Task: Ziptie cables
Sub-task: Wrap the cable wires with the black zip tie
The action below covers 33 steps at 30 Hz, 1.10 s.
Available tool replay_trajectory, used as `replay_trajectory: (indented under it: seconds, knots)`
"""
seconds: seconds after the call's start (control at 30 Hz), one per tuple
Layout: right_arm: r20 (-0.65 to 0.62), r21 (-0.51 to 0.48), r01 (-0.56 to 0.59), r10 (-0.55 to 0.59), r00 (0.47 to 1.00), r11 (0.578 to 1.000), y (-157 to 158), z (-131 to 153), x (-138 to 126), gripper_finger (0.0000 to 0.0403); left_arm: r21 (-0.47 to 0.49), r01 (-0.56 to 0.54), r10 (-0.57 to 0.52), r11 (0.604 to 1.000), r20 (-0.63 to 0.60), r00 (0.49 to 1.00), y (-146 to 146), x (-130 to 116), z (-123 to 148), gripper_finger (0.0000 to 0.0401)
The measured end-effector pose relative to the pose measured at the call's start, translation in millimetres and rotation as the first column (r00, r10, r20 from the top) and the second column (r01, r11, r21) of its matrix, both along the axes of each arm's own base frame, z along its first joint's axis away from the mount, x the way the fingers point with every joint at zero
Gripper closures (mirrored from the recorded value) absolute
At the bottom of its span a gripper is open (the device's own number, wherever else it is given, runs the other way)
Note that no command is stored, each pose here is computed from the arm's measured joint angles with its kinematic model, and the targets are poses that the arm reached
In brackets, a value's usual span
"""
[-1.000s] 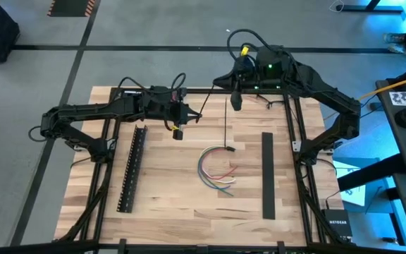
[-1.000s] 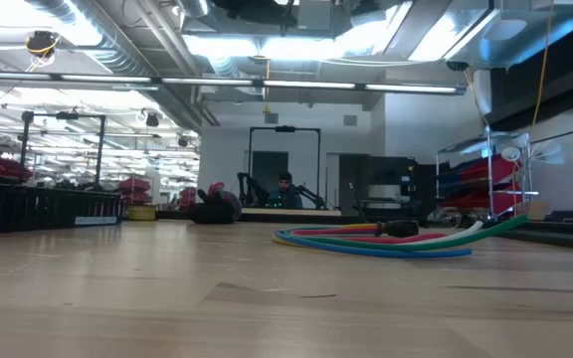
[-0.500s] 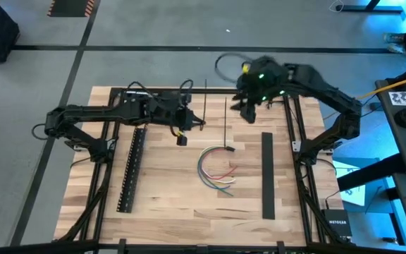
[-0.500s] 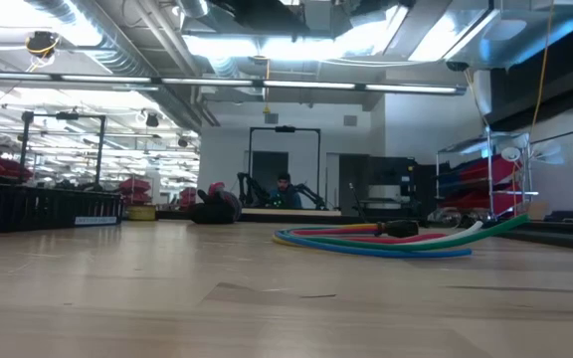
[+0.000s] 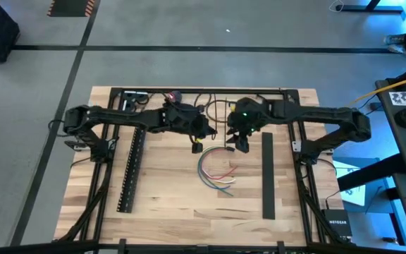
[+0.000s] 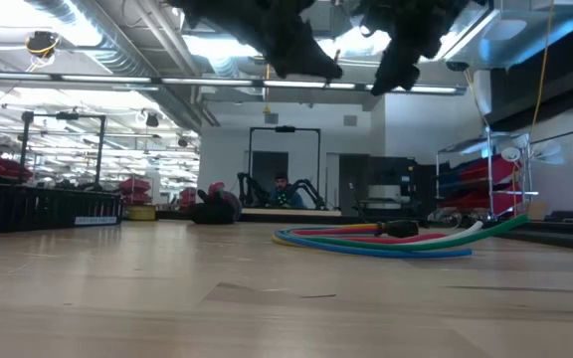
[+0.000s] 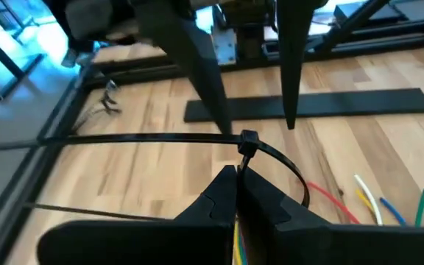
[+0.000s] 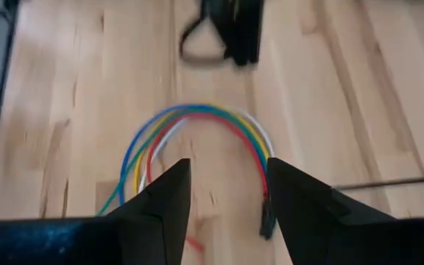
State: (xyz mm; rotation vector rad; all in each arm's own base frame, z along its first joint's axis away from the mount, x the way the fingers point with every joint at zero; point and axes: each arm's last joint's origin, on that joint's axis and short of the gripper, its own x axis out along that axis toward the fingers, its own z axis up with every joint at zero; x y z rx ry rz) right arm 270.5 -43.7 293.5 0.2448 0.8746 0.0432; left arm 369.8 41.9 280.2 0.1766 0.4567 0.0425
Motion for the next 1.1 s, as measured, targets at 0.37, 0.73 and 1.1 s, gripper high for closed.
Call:
replay_trajectory:
  seconds: [0.37,0.73,1.1]
  knots:
    - [0.283,0.134,0.169,-0.201,0.938,0.977,3.5,-18.3,-17.7,0.0230,-0.032,-0.081,0.083,0.996,0.053,0.995,-6.7,23.4,-23.3,0.0400]
    - [0.266,0.213,0.280,-0.332,0.905,0.936,-1.6,-35.1,0.3,0.0246,0.024,-0.061,0.061,0.998,0.015,0.998,-4.6,24.9,-31.4,0.0400]
    - [0.269,0.171,0.299,-0.336,0.902,0.939,-3.1,-36.7,1.4,0.0389,0.041,-0.064,0.064,0.997,-0.003,0.998,-0.6,23.9,-33.3,0.0400]
